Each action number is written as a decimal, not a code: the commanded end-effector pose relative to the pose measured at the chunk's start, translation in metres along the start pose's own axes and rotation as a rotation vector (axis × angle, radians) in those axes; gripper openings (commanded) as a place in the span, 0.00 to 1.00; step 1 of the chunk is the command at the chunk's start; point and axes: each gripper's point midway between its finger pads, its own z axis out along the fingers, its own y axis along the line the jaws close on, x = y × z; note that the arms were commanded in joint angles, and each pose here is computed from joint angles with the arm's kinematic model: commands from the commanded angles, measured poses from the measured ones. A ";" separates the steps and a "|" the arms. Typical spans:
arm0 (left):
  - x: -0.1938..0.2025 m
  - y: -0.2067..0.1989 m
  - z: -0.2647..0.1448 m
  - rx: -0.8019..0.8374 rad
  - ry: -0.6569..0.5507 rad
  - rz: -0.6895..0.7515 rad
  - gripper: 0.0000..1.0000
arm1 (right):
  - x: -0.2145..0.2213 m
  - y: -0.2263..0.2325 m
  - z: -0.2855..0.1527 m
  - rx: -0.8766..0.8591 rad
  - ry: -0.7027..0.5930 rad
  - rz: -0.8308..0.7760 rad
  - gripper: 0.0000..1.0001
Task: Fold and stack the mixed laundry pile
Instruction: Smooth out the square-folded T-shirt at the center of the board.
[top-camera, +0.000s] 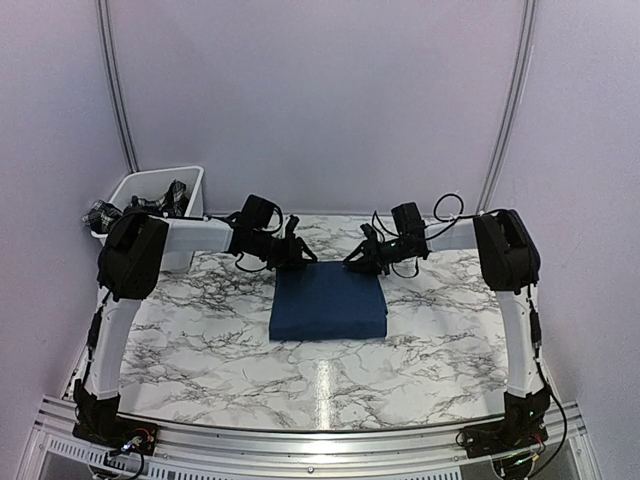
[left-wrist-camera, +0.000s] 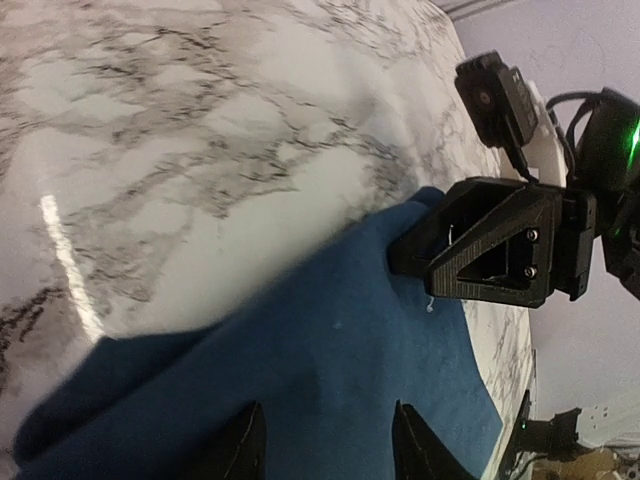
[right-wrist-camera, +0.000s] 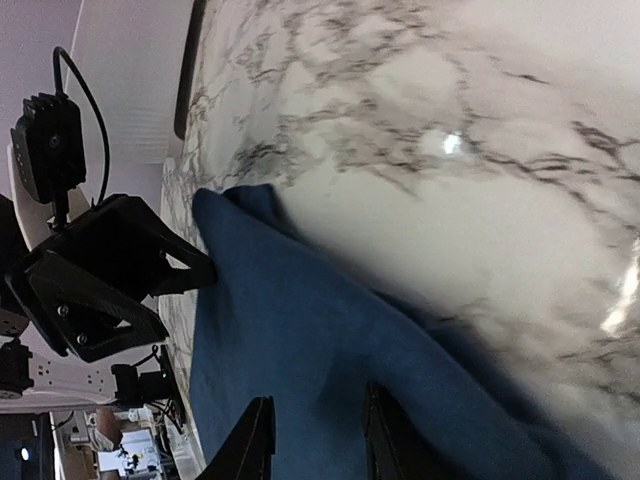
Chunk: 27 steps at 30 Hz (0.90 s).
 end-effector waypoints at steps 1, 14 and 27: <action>-0.032 0.028 0.004 0.030 -0.098 -0.081 0.45 | -0.033 -0.026 -0.015 -0.050 -0.079 0.038 0.30; -0.025 0.016 -0.078 -0.129 -0.148 0.050 0.59 | -0.019 0.055 -0.068 -0.109 -0.088 -0.058 0.40; 0.108 -0.079 -0.030 0.147 0.050 0.047 0.62 | 0.136 0.077 -0.005 -0.182 0.142 0.039 0.41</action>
